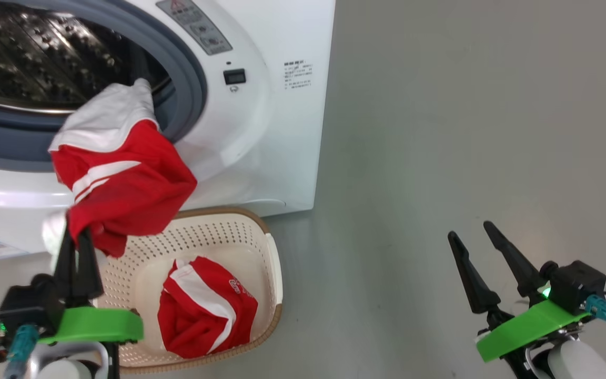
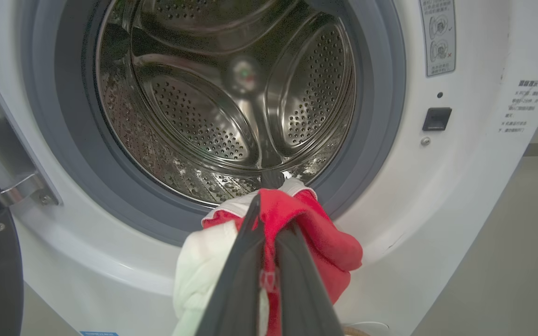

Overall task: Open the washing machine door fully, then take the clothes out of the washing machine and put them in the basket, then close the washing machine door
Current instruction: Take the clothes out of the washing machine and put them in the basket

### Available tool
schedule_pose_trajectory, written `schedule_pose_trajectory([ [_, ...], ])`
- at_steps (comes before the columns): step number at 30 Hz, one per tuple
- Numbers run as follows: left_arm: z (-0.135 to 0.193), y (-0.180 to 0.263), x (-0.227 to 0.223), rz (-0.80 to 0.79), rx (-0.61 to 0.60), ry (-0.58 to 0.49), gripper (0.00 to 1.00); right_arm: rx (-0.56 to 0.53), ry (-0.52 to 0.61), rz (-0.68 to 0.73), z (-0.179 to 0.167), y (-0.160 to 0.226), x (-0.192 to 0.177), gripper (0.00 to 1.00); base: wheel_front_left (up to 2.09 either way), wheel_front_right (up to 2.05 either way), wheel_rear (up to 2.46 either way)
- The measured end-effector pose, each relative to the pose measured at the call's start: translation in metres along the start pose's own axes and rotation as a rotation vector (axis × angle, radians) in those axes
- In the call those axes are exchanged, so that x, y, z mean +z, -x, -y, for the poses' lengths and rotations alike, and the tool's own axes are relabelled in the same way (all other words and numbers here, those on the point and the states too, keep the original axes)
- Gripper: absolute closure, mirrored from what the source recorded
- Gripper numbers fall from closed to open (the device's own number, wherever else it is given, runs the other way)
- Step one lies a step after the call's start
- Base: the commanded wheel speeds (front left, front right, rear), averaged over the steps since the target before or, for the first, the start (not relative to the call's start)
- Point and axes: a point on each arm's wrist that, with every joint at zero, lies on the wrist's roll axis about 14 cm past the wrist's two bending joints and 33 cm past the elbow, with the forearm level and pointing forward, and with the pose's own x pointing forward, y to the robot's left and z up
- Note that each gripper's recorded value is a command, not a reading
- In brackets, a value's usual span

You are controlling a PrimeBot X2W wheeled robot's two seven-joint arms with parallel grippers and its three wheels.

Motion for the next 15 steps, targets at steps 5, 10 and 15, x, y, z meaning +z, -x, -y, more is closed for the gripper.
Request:
schedule_pose_trajectory([
  [5, 0.011, -0.004, -0.042, -0.119, -0.030, 0.010, 1.00, -0.001, -0.002, -0.006, 0.003, -0.011, -0.003, 0.00, 0.00, 0.00, 0.00],
  [10, 0.020, -0.009, -0.074, -0.207, -0.050, 0.029, 1.00, -0.007, -0.006, -0.019, 0.006, -0.022, -0.009, 0.00, 0.00, 0.00, 0.00],
  [15, 0.029, -0.013, -0.109, -0.304, -0.067, 0.027, 1.00, -0.014, -0.009, -0.033, 0.012, -0.032, -0.016, 0.00, 0.00, 0.00, 0.00],
])
